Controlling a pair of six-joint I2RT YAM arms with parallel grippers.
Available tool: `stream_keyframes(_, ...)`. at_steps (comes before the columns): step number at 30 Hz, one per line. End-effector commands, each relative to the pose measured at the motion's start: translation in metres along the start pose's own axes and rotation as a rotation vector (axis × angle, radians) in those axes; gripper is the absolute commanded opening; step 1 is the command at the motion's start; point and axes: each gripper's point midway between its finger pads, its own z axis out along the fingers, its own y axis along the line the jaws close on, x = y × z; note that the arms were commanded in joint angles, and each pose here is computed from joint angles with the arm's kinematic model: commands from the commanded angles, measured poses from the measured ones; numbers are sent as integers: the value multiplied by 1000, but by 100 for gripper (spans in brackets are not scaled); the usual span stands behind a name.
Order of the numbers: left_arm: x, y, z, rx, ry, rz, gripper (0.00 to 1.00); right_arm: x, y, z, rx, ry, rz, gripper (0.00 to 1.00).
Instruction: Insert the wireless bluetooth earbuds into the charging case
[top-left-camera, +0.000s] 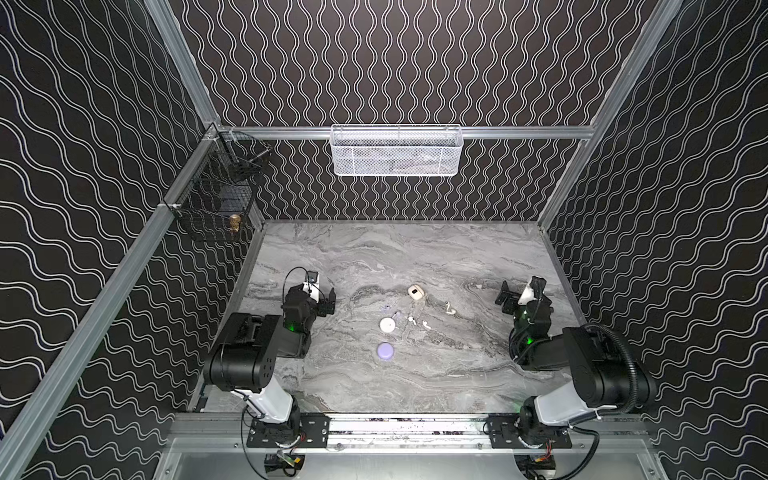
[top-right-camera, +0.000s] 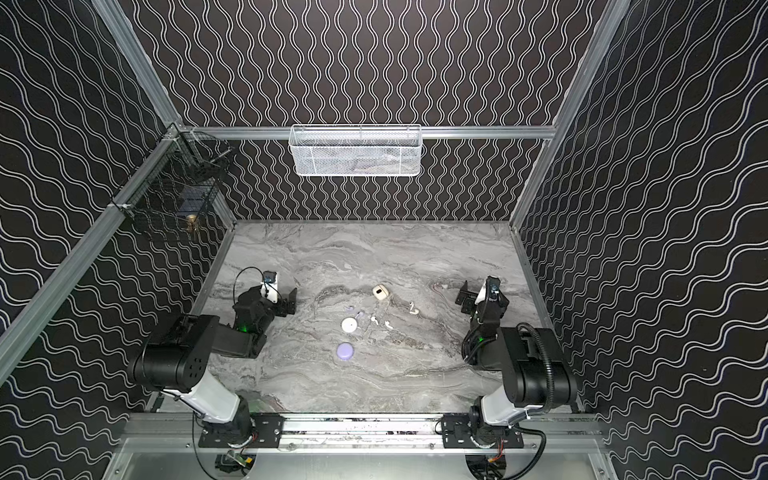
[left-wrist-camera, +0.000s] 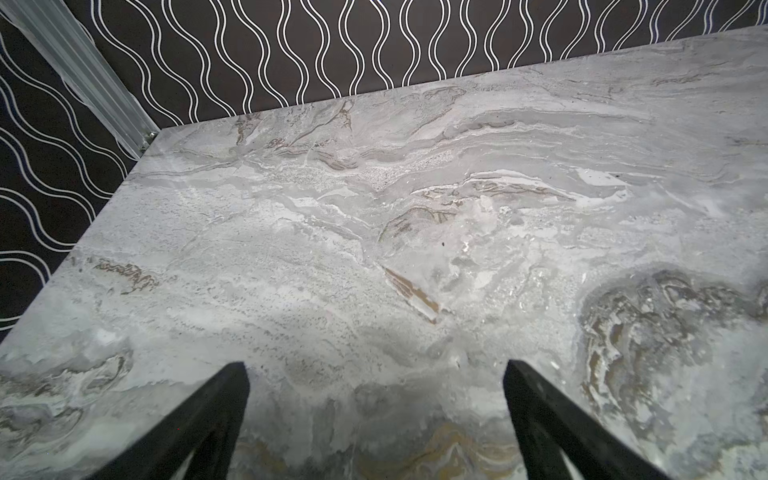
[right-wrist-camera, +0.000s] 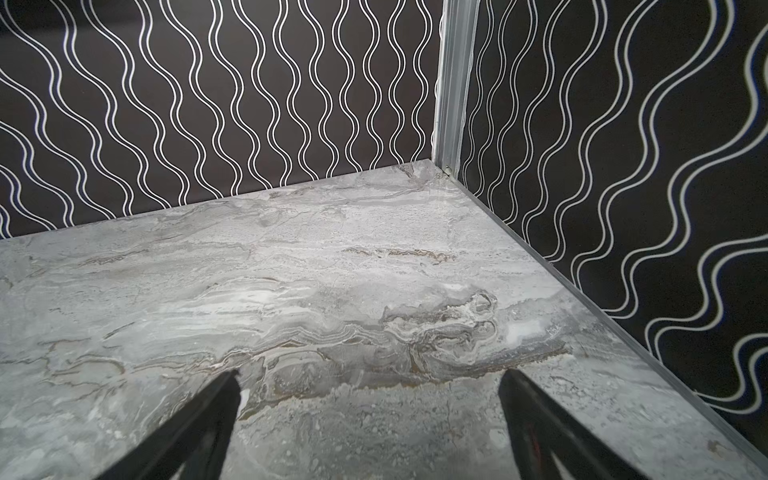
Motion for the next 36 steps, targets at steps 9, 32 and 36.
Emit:
stream_keyframes(9,-3,2,1,-6,-11,1,99,-8,2,1,-6,-27,10,100)
stream_keyframes(32,-3,2,1,-4,-10,-4,99,-8,1,0,-5,-28,11,100)
stream_keyframes(36,-17,9,-9,-44,-46,-12,99,-35,2,-18,43,-95,-7,100)
